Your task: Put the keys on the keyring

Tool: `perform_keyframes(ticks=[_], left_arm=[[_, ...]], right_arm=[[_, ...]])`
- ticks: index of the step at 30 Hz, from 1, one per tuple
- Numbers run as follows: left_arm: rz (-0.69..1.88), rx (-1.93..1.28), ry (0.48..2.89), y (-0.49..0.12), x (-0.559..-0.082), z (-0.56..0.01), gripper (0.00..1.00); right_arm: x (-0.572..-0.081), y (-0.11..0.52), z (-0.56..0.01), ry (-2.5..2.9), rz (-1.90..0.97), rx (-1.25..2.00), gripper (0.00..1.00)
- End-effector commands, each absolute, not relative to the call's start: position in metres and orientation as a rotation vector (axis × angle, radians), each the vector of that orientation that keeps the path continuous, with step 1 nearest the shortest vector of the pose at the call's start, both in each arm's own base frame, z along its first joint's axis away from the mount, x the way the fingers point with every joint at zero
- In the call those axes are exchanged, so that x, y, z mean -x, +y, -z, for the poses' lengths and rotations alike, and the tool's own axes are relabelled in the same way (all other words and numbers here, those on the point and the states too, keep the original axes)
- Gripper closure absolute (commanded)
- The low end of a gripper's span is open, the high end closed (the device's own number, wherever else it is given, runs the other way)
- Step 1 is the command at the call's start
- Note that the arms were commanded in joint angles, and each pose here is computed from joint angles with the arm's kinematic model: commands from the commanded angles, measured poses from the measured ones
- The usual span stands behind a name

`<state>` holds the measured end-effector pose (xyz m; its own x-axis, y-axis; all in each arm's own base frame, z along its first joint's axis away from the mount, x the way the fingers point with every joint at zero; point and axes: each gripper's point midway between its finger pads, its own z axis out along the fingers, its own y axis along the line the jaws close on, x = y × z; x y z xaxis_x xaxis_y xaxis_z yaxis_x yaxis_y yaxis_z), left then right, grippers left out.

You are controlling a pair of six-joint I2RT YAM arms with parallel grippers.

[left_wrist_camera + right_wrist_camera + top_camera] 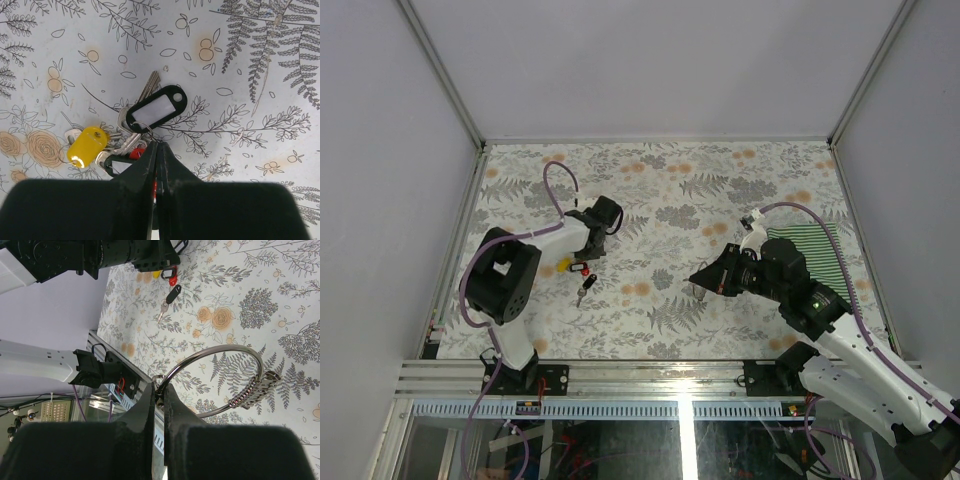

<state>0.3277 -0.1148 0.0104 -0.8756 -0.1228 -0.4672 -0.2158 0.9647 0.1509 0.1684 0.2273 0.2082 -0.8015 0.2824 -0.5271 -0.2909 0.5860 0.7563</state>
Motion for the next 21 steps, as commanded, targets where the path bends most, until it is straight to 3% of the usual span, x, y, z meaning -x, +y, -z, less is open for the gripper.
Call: perform_keyframes(ticks=[1, 12, 21], left_arm=[[-0.257, 0.231, 2.648, -0.113, -0.324, -0.010, 1.00], [0.140, 0.062, 2.484, -0.150, -0.328, -0.104, 1.00], [0.531, -0.200, 2.274, -0.193, -0.304, -0.175, 1.00]], right_arm=[[-0.171, 0.235, -0.243, 2.081, -1.260, 0.065, 1.00], [-0.175, 0.231, -0.246, 2.056, -1.218, 0.081, 1.00], [-0.187, 0.225, -0.253, 1.989, -1.108, 0.159, 1.00]])
